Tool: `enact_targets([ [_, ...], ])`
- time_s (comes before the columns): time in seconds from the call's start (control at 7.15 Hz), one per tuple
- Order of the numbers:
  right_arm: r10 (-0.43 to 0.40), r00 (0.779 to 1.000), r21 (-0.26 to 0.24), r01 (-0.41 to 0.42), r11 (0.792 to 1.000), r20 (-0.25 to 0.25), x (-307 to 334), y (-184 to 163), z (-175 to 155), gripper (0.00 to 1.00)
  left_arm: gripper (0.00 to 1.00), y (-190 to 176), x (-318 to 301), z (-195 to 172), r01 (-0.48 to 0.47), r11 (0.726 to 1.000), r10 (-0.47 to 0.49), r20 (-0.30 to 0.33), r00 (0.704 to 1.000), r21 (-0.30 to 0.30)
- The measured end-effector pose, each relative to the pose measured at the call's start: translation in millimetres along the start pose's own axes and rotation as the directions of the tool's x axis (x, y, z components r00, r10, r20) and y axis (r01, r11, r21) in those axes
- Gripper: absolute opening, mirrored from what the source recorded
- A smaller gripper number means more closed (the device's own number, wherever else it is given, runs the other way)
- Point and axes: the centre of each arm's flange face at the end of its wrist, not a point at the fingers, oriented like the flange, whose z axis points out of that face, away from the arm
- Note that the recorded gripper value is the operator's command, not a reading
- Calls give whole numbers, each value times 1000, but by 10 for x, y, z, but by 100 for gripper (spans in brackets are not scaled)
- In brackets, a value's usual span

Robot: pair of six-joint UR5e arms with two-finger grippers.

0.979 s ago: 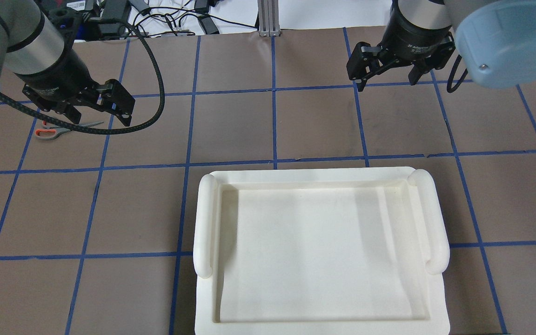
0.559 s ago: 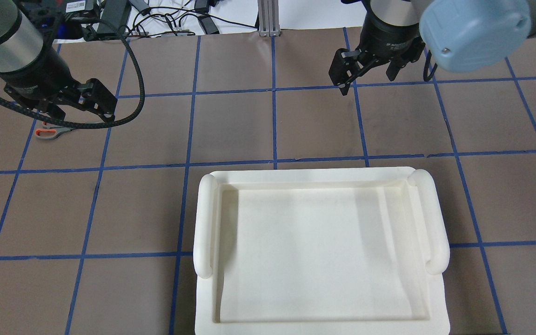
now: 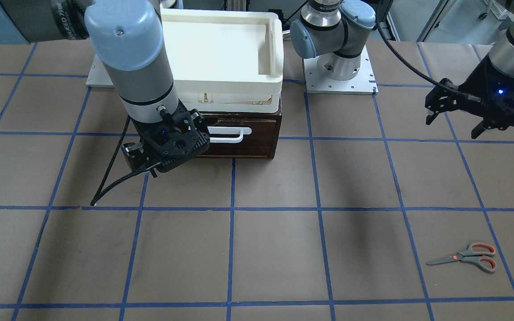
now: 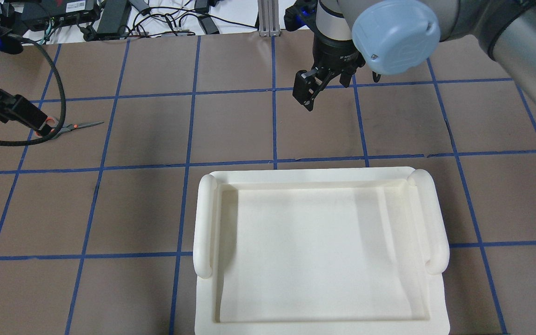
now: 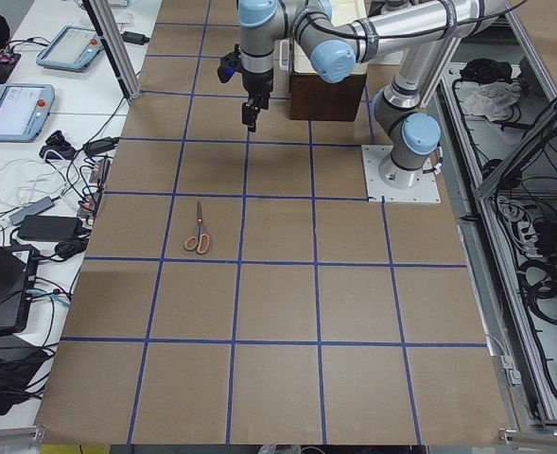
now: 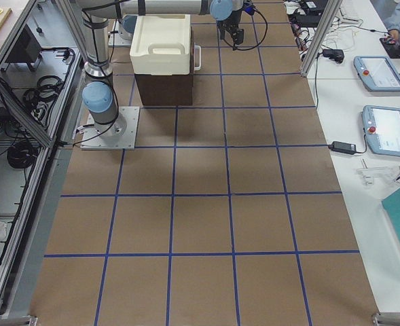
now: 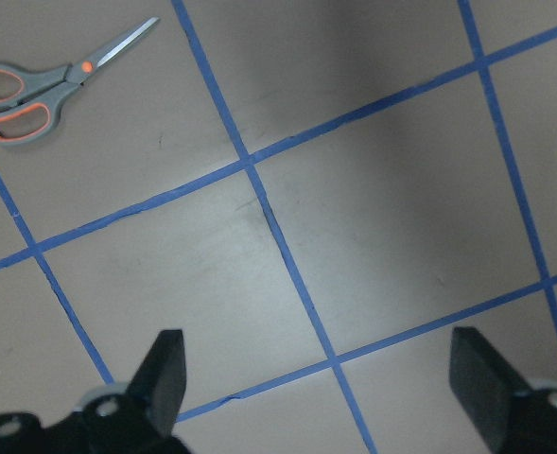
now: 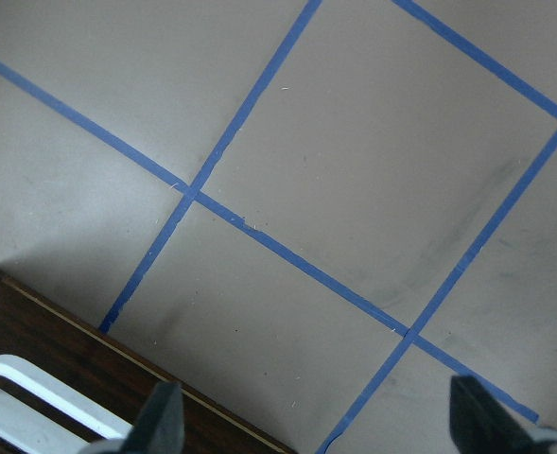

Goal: Place scissors in drawer with both arms

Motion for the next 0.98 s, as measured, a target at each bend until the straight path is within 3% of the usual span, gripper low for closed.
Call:
enact_targets([
  [0.28, -180, 983, -33, 181, 983, 25, -189, -90, 229, 100, 100, -35, -349, 321, -148, 989, 148, -25, 989, -16],
  [0.7, -338, 938, -69, 344, 937, 78, -292, -100, 586, 100, 100, -299, -807, 869, -379, 925, 380, 7, 925, -5],
  [0.98, -423, 893, -24, 431, 902, 151, -384, -103, 675, 100, 100, -426, -1065, 1232, -485, 875, 485, 24, 874, -4],
])
